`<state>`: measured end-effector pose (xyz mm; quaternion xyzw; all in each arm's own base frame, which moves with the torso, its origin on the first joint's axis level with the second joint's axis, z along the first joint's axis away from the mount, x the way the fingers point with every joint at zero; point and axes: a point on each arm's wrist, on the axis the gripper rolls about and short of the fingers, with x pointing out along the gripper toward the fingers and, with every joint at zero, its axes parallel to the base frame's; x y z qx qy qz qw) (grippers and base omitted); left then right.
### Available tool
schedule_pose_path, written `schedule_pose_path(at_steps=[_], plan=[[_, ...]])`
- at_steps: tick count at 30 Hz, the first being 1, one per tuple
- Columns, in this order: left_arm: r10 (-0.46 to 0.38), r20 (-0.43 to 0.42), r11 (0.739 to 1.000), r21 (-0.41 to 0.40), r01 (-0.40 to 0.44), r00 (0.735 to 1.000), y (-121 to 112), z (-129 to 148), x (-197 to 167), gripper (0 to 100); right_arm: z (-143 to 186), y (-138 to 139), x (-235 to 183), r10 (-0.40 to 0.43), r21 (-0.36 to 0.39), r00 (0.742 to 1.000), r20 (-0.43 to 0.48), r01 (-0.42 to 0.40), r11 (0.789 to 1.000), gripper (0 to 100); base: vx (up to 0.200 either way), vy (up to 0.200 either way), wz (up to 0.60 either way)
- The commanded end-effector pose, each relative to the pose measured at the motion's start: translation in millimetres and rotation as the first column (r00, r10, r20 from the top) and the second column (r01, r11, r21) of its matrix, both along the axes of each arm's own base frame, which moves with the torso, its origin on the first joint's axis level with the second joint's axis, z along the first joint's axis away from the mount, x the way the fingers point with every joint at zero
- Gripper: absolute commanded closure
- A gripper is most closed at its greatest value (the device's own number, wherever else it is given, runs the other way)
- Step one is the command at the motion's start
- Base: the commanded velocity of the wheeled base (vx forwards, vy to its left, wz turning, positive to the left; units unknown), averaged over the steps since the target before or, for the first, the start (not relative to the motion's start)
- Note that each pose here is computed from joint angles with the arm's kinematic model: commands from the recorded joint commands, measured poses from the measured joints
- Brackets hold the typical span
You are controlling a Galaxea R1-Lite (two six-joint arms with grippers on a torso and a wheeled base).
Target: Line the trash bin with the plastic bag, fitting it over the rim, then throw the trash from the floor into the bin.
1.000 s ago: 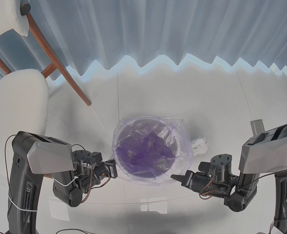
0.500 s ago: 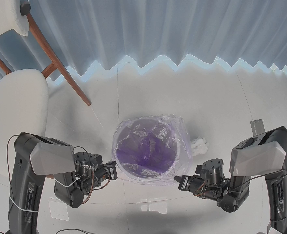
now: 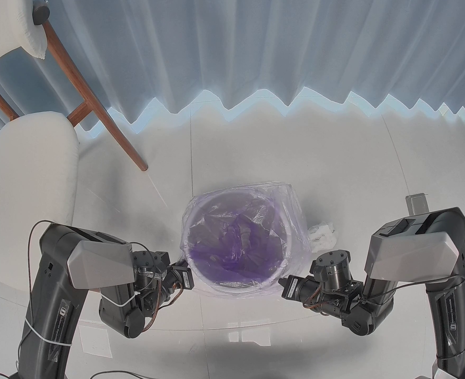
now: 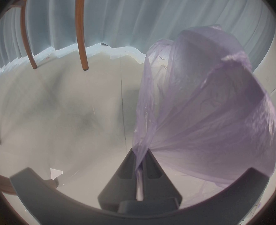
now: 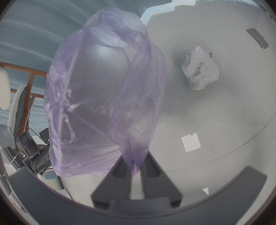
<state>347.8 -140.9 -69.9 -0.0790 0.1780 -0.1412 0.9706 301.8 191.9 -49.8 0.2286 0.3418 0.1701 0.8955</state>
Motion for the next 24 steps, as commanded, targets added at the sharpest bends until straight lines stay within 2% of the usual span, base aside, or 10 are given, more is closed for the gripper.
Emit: schedule_pose_path(at_steps=[1,12,13,16,19,24], plan=[[0.003,-0.013,1.0,0.005,-0.003,1.0,1,-7,0,100,0,0,0,0.0,0.0,1.0,-0.001,0.0,1.0,0,0.0,0.0,0.0],[0.009,-0.034,1.0,0.014,-0.009,0.999,3,3,-13,100,2,-4,-8,-0.007,0.02,1.0,0.006,0.007,1.0,0,0.0,0.0,0.0],[0.008,-0.038,1.0,0.016,-0.007,0.999,3,3,-14,0,2,-4,-8,-0.007,0.023,1.0,0.011,0.006,1.0,0,0.0,0.0,0.0],[0.006,-0.03,1.0,0.016,-0.006,1.0,3,6,-15,0,4,-6,-11,-0.008,0.023,1.0,0.013,0.008,1.0,0,0.0,0.0,0.0],[-0.001,0.005,1.0,-0.006,0.001,1.0,5,29,-18,0,15,-13,-18,-0.017,0.032,1.0,0.015,0.016,0.999,0,0.0,0.0,0.0],[-0.01,-0.039,1.0,0.017,0.01,0.999,11,43,-45,0,26,-21,-37,-0.032,0.055,0.999,-0.029,0.033,0.998,0,0.0,0.0,0.0]])
